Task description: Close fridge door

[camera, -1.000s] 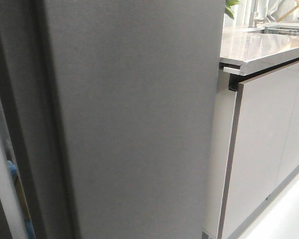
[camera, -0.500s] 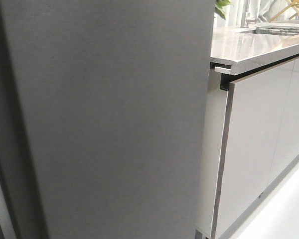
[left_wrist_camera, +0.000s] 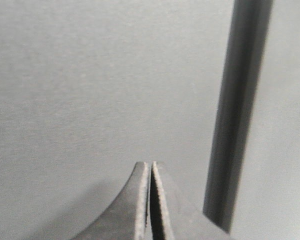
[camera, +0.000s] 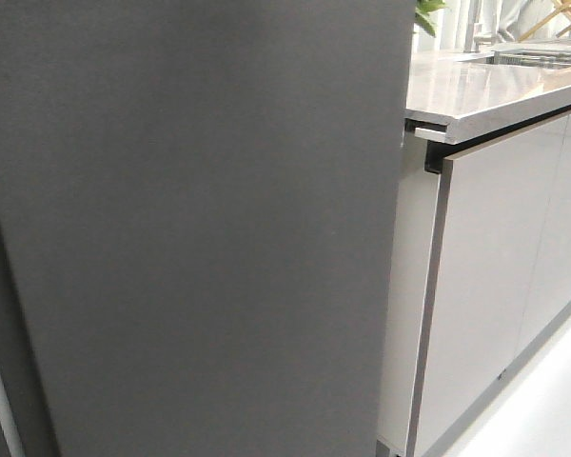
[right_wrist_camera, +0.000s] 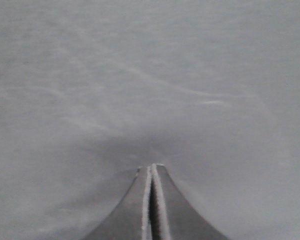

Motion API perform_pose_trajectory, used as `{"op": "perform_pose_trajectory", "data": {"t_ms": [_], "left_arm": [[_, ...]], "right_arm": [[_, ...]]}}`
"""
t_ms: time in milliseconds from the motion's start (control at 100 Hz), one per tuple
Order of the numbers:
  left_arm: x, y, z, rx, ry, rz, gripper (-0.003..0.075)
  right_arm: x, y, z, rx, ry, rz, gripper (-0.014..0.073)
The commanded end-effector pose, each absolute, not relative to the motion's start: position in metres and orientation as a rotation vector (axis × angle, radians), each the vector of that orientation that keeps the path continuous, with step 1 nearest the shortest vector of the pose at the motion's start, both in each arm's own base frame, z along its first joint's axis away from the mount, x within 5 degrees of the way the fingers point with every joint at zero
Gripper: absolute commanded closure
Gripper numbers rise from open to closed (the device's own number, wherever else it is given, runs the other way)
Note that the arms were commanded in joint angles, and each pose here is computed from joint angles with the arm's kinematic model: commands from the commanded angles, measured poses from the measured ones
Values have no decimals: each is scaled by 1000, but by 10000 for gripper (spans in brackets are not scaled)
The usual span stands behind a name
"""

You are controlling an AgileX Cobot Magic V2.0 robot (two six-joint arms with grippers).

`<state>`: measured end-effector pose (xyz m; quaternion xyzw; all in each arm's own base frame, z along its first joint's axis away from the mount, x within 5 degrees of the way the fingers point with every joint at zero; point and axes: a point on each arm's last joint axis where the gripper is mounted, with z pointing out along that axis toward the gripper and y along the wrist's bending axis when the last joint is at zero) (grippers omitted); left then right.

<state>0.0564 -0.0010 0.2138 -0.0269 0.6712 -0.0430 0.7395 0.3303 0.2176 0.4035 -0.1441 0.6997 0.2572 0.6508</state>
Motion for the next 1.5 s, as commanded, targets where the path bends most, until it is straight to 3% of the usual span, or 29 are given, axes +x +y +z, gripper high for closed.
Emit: {"op": "perform_pose_trajectory", "data": {"t_ms": [0, 230, 600, 930, 1120, 1490], "left_arm": [[59, -1, 210, -59, 1443, -103, 741], [59, -1, 210, -59, 1443, -103, 741], [59, -1, 210, -59, 1443, -103, 741], [59, -1, 210, -59, 1443, -103, 741], [59, -1, 210, -59, 1443, -103, 741], [59, -1, 210, -59, 1443, -103, 741]], "right_arm": [[316, 200, 439, -283, 1427, 591, 671], [293, 166, 439, -275, 1407, 517, 671], [221, 91, 425, -188, 1396, 413, 671], [148, 42, 372, -109, 1389, 322, 671], [110, 20, 326, -42, 1393, 242, 671], [72, 1, 258, 69, 1384, 109, 671]]}}
